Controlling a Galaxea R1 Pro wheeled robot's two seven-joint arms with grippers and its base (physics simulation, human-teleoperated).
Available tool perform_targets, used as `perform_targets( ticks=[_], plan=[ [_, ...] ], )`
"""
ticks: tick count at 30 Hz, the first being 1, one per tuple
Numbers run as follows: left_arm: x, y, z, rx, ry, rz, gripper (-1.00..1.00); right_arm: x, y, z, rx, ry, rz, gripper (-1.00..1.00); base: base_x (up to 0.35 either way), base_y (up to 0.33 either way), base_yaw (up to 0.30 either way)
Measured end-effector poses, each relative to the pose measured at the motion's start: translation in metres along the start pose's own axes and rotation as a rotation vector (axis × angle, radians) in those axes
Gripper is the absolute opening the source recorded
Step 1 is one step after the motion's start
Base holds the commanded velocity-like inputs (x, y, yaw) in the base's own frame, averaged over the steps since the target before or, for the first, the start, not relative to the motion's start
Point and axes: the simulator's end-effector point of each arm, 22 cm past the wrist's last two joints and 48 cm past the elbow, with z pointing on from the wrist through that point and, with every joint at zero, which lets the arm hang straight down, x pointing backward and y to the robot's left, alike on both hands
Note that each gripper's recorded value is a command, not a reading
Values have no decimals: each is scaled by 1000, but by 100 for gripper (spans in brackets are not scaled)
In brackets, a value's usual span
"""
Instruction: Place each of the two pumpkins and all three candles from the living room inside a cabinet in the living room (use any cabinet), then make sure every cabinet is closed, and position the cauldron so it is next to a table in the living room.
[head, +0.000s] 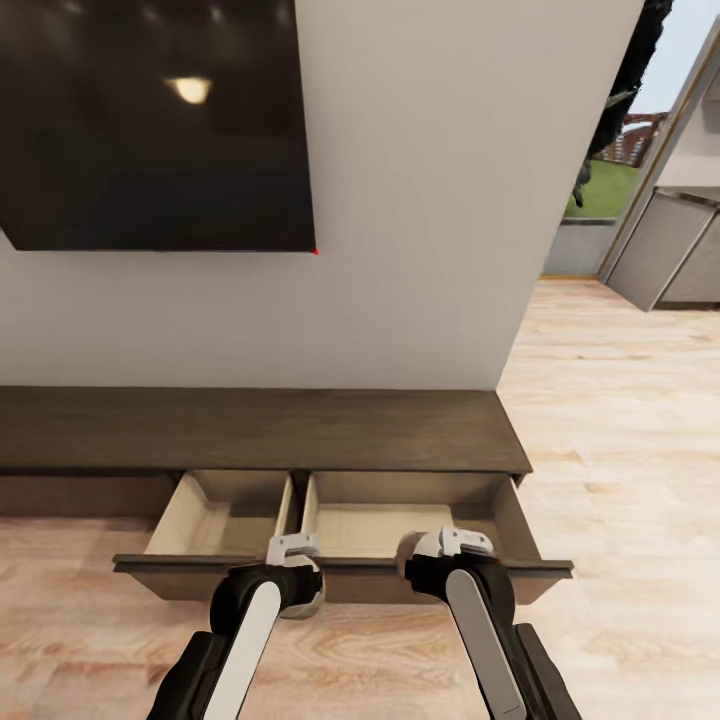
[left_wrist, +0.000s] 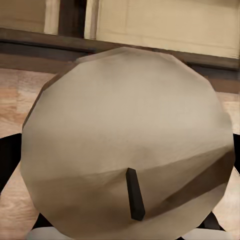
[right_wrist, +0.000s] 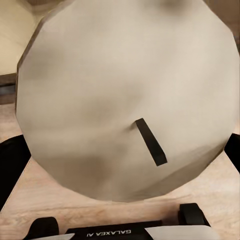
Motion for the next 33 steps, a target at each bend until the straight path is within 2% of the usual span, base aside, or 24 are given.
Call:
perform_targets(
  ticks=[7,21,25,28,33],
  plan=[
    [1,0,1,0,2,1,-100,1,0,0,0,2,0,-100,343,-11,0],
    [2,-1,2,2,5,-2,-100,9,-1,7,9,26,-7,-100,272,-149,0],
    [2,-1,2,1,6,0,-100,27,-4,20,26,72,-10,-100,62,-21,0],
    [3,-1,3,2,8,0,-100,48,-10,38,56,118,-4,-100,9,-3,0],
    [4,-8,2,10,6,15,-100,43,-11,53,77,136,-12,-100,1,0,0]
  ],
)
